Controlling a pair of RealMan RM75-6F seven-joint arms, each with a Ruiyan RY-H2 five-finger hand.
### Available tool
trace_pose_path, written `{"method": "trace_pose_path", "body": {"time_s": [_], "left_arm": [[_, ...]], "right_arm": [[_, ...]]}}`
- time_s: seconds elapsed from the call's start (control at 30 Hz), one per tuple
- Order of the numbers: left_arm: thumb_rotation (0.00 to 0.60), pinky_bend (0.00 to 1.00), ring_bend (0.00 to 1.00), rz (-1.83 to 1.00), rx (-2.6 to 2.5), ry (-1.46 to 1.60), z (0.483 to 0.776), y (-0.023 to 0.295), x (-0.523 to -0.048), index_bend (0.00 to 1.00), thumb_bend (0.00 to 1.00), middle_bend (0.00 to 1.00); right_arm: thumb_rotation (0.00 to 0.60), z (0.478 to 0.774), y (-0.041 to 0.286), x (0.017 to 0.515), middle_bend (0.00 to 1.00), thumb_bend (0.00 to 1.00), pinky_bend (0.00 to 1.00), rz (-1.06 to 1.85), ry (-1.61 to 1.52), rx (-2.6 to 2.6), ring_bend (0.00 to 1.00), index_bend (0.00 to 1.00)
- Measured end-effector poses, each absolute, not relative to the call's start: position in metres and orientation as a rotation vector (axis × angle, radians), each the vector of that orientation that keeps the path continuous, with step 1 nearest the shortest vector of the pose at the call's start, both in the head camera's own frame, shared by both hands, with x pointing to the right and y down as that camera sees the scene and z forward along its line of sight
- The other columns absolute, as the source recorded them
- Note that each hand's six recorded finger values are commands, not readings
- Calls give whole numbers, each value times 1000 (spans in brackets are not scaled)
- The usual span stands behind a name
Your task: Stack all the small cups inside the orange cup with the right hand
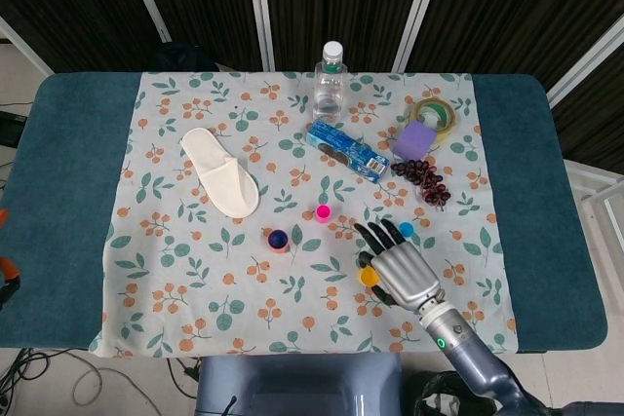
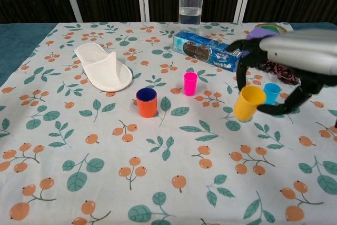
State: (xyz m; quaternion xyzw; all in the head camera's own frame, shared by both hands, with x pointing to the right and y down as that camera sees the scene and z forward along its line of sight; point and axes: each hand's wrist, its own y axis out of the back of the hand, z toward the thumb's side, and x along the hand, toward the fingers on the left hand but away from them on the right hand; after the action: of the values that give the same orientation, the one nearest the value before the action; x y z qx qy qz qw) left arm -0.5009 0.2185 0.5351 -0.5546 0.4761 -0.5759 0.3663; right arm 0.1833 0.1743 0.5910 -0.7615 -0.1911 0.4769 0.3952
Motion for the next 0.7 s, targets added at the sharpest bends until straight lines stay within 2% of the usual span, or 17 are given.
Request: {"method": "trace_pose_path", "body": {"time_s": [0.13, 0.33, 0.7], "left_arm": [[600, 0, 0, -1480, -1425, 1225, 535, 219, -501, 120, 732, 5], [600, 0, 0, -1482, -1426, 1227, 535, 218, -502, 121, 732, 5], [600, 0, 0, -1484, -1431, 1231, 535, 219, -503, 121, 732, 4]], "right_arm": [[600, 579, 153, 167, 0, 418, 63, 1176, -498, -1917, 0, 485], [600, 577, 129, 141, 0, 419, 65, 1175, -501, -1932, 0, 485], [600, 596, 102, 81, 0, 419, 68, 1186, -517, -1958, 0, 485]]}}
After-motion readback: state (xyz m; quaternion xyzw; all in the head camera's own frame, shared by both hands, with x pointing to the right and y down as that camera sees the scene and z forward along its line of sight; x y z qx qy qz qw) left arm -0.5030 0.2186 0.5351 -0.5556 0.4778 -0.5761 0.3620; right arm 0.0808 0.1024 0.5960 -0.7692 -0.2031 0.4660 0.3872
